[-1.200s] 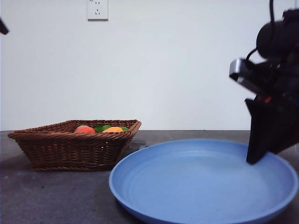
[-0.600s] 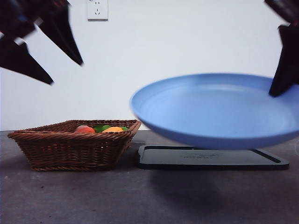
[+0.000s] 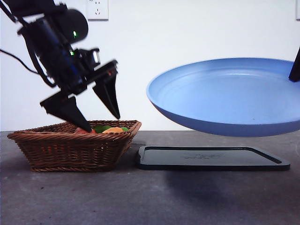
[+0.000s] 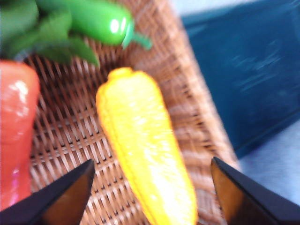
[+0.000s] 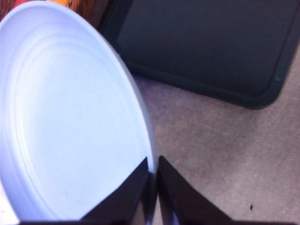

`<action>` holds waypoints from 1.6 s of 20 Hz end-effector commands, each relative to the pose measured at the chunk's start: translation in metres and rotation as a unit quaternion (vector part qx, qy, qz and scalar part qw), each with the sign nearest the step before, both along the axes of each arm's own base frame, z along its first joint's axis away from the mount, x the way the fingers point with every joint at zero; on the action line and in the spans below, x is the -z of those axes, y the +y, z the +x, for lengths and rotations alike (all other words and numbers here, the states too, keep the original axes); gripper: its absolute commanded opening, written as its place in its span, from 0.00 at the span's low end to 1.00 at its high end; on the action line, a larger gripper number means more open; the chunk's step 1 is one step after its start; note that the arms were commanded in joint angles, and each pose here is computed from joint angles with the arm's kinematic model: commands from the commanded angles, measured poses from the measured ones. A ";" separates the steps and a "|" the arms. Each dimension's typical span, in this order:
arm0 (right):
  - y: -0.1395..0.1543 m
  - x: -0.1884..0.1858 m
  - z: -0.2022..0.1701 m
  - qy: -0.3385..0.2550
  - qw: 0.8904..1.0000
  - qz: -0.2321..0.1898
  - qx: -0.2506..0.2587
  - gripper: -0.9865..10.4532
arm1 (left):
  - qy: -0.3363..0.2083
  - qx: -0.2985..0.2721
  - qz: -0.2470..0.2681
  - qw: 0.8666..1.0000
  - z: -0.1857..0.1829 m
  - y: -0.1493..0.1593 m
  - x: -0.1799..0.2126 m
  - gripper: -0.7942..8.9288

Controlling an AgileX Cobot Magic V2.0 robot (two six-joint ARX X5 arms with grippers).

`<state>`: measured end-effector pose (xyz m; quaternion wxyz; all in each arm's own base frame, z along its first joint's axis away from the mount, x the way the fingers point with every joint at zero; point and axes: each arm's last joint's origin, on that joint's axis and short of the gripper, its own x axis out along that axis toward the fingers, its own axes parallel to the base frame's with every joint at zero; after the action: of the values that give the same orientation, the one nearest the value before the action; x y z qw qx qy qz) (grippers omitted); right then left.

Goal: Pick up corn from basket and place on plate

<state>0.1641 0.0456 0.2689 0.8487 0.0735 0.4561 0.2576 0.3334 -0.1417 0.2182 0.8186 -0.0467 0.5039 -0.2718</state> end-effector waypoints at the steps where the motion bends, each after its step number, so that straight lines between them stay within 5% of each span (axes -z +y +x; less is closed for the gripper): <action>1: 0.001 -0.005 0.002 -0.004 1.000 0.007 0.004 0.09 | -0.007 0.011 0.003 1.000 0.008 -0.007 0.007 0.50; 25: 0.001 -0.005 0.002 -0.008 1.000 0.007 0.003 0.09 | 0.035 0.025 0.021 0.999 0.011 -0.018 0.035 0.44; 32: 0.001 -0.005 0.002 -0.008 1.000 0.007 0.003 0.09 | 0.047 0.018 0.025 0.998 0.012 -0.013 0.036 0.29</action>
<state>0.1640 0.0456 0.2688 0.8485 0.0736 0.4564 0.2575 0.3421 -0.1532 0.1867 0.7929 -0.0366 0.5445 -0.2710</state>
